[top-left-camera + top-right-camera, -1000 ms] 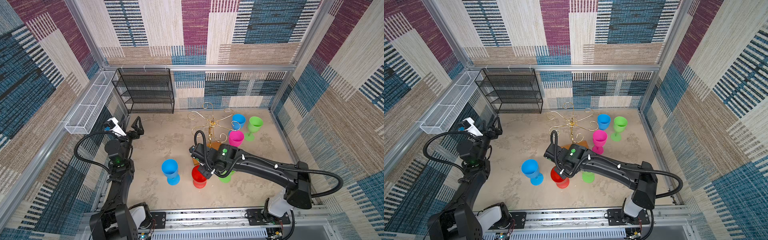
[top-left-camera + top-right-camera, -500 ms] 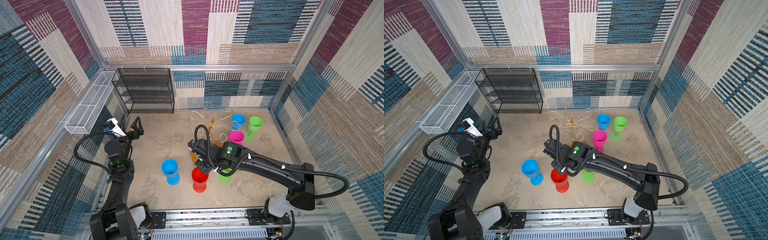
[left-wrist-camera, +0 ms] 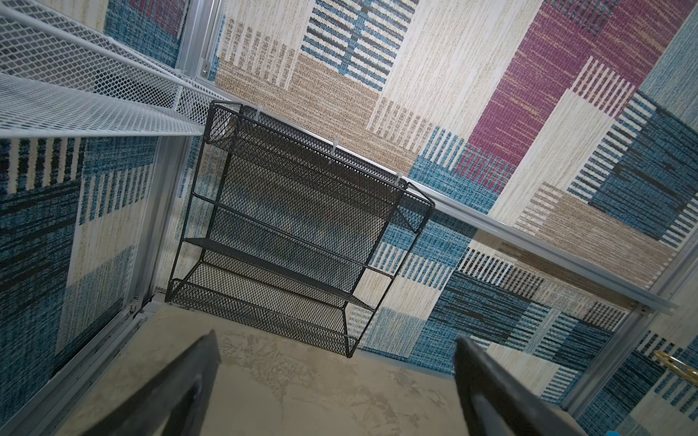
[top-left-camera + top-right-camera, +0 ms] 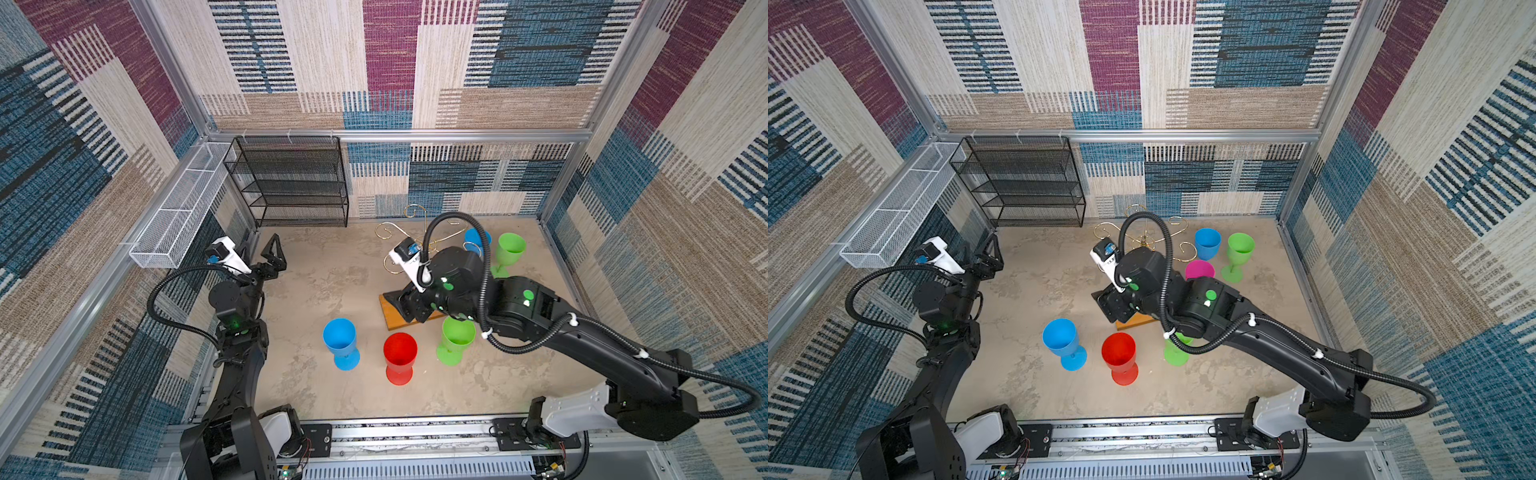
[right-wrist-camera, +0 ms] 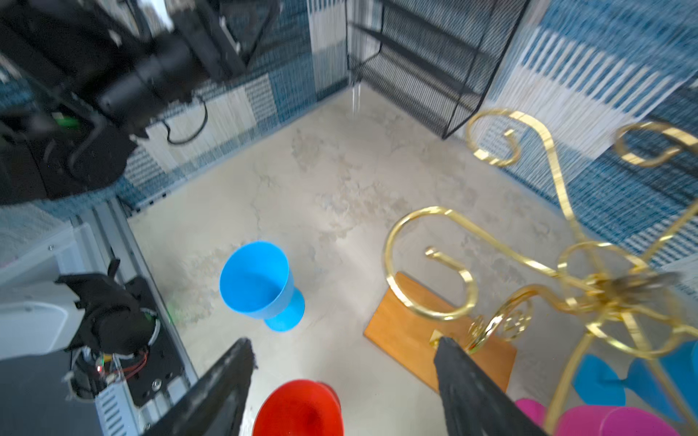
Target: Take the wine glass off the wine glass rack
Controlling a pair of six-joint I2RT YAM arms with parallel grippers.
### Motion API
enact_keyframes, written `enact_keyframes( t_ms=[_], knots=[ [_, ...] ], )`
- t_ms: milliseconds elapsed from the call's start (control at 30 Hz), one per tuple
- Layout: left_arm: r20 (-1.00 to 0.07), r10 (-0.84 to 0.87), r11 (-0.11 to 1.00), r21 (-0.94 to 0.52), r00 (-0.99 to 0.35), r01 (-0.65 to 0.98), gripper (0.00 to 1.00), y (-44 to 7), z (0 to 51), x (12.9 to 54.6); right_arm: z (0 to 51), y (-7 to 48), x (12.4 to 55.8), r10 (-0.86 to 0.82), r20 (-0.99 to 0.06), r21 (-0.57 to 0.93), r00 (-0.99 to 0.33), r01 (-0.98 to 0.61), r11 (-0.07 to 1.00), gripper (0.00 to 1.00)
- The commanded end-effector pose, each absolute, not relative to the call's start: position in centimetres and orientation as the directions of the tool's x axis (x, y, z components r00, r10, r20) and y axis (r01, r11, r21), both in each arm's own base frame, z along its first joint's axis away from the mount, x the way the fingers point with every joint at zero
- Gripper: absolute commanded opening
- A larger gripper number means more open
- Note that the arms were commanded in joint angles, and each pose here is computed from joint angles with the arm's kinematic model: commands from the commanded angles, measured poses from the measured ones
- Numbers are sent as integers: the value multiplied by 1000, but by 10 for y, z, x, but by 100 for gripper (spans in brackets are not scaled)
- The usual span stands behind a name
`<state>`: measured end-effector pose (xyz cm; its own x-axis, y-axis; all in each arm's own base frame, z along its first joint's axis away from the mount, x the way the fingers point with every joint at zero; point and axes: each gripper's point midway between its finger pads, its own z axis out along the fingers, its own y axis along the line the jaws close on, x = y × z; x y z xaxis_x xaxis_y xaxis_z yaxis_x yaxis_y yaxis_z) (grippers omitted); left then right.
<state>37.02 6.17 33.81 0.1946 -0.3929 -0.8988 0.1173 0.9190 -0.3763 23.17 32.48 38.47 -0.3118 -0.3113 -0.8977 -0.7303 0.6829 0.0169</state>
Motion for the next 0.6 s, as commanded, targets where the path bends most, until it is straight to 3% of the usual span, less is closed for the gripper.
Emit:
enact_keyframes(
  t_ms=[0, 133, 367, 567],
  knots=[
    [-899, -370, 928, -345, 234, 141, 99, 59, 350, 366, 446, 310, 254, -122, -977, 50, -176, -740, 670, 83],
    [-914, -333, 942, -310, 233, 128, 99, 57, 350, 360, 473, 265, 284, -42, -996, 25, -84, -666, 745, 99],
    [-935, -297, 955, -289, 194, 69, 99, 58, 336, 350, 466, 188, 330, 28, -999, 34, -20, -490, 871, 99],
    [-945, -249, 968, -250, 210, 22, 99, 53, 324, 327, 422, 97, 357, 147, -989, 148, -29, -331, 932, 99]
  ],
)
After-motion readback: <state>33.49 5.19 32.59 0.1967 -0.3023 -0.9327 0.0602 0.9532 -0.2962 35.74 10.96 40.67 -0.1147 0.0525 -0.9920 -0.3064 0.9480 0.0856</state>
